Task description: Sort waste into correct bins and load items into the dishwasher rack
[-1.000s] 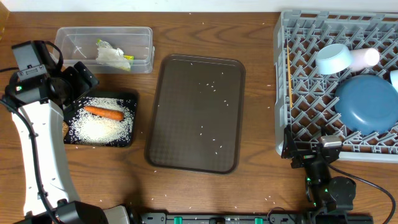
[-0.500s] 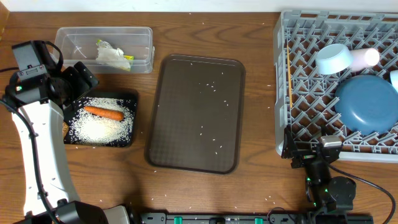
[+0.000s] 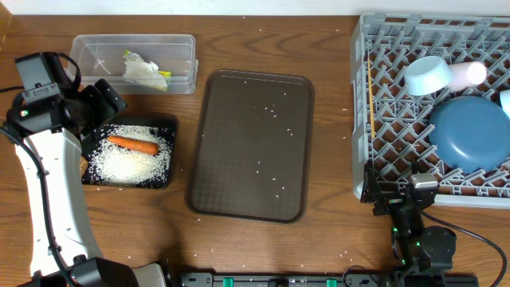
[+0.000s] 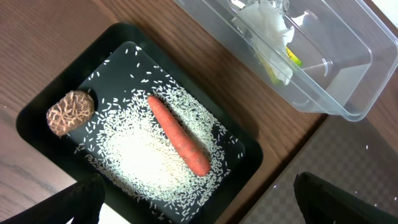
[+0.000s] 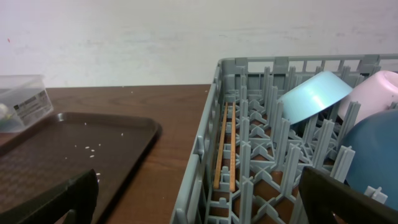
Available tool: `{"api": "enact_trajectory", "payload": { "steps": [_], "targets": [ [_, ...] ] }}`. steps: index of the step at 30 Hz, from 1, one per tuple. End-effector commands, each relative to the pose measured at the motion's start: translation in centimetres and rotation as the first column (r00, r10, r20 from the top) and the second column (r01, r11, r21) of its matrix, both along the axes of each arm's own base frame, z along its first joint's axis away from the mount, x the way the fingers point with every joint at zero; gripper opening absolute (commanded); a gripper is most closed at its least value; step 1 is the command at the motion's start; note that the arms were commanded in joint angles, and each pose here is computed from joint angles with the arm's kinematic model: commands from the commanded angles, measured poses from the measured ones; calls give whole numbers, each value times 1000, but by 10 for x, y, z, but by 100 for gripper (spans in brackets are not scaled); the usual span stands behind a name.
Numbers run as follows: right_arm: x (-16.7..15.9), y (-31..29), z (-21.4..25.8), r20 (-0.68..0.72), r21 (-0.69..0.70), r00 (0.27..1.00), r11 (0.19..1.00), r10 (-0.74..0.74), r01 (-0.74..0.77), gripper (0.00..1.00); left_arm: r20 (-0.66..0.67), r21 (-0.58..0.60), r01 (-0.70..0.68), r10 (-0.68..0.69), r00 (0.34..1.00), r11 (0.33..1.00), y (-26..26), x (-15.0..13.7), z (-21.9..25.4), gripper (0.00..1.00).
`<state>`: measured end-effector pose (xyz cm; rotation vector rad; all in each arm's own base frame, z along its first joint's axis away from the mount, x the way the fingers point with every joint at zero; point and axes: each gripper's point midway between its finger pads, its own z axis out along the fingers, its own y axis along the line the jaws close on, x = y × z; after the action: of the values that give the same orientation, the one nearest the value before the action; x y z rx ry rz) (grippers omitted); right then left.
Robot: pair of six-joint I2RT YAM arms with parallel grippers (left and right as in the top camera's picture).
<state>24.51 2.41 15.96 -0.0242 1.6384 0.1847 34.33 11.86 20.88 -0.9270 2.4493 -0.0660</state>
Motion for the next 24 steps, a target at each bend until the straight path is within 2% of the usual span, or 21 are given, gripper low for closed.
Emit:
{"api": "enact_trajectory", "payload": {
  "steps": [1,20,24],
  "targets": [
    [0,-4,-1,1,-10,1000,1000,-20,20,99,20,9,-11,11,1000,1000,3,1,8,98],
    [0,-4,-1,1,-10,1000,1000,-20,20,99,14,8,-10,10,1000,1000,2,0,6,98],
    [0,-4,-1,1,-10,1000,1000,-20,20,99,5,86,1,-2,1000,996,8,-14,12,98]
  ]
}}
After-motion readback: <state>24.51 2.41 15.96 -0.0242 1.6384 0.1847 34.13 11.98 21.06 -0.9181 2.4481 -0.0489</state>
